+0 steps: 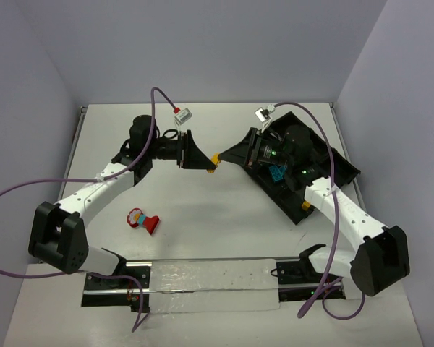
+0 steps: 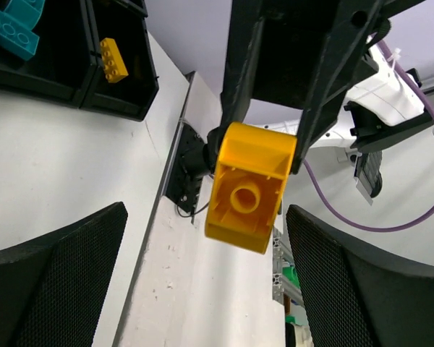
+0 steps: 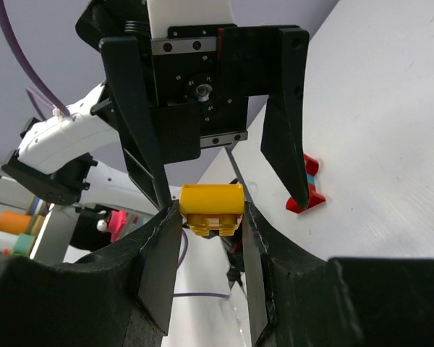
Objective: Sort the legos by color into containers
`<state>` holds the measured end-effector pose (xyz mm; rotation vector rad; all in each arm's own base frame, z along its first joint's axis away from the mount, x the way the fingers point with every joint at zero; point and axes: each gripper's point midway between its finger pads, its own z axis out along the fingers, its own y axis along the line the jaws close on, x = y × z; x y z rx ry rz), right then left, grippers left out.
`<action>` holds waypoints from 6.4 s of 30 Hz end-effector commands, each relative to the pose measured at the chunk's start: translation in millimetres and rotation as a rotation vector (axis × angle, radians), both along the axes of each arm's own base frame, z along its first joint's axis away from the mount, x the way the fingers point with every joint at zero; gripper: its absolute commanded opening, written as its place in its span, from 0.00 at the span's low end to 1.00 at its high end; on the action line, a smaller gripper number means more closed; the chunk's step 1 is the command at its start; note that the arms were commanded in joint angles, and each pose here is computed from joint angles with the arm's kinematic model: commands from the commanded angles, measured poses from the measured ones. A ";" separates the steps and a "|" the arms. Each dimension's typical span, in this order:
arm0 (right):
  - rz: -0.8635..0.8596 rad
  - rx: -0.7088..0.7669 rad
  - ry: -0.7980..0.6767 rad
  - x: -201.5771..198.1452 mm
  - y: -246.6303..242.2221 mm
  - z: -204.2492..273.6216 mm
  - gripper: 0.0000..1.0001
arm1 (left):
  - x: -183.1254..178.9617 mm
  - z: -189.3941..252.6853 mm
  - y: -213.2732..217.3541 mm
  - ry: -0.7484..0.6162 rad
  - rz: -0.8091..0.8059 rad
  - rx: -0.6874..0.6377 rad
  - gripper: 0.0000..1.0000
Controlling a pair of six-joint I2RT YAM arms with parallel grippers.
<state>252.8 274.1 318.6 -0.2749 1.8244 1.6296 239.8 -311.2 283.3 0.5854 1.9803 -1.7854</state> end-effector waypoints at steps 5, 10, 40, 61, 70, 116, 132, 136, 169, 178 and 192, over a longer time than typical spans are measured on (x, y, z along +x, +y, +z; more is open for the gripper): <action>-0.147 -0.097 -0.081 15.9 -19.1 13.6 0.00 | 10.7 18.7 13.1 -0.091 0.059 0.006 0.99; -0.496 -0.373 0.018 54.7 -89.2 -26.4 0.00 | 33.2 16.5 46.6 -0.105 0.212 0.093 0.99; -1.267 -0.899 0.228 37.0 -304.5 -116.8 0.00 | 78.5 -49.4 133.9 0.049 0.749 0.464 0.99; -1.289 -0.890 0.373 7.1 -304.3 -177.8 0.13 | 89.9 -104.2 184.2 0.171 0.996 0.726 0.99; -1.262 -0.910 0.346 17.8 -303.2 -172.8 0.69 | 88.1 -113.6 196.4 0.214 1.052 0.788 0.99; -0.497 -0.753 -0.036 56.5 -45.6 -106.4 0.77 | -47.4 -231.9 240.1 0.889 1.490 0.936 0.76; -0.502 -0.759 -0.033 54.3 -48.7 -107.2 0.78 | -40.4 -251.8 232.1 0.906 1.469 0.979 0.67; -0.508 -0.763 -0.034 53.1 -50.8 -108.3 0.78 | -39.4 -258.9 230.5 0.901 1.459 0.985 0.55; -0.325 -0.512 -0.076 30.5 7.9 -65.2 0.79 | 75.0 -124.2 183.2 0.480 1.279 0.784 0.00; -0.141 -0.361 -0.138 2.6 90.7 -45.7 0.79 | 93.3 -103.9 169.1 0.489 1.249 0.744 0.00; -0.100 -0.279 -0.137 4.3 128.1 -48.3 0.79 | 95.5 -82.0 143.4 0.480 1.119 0.659 0.00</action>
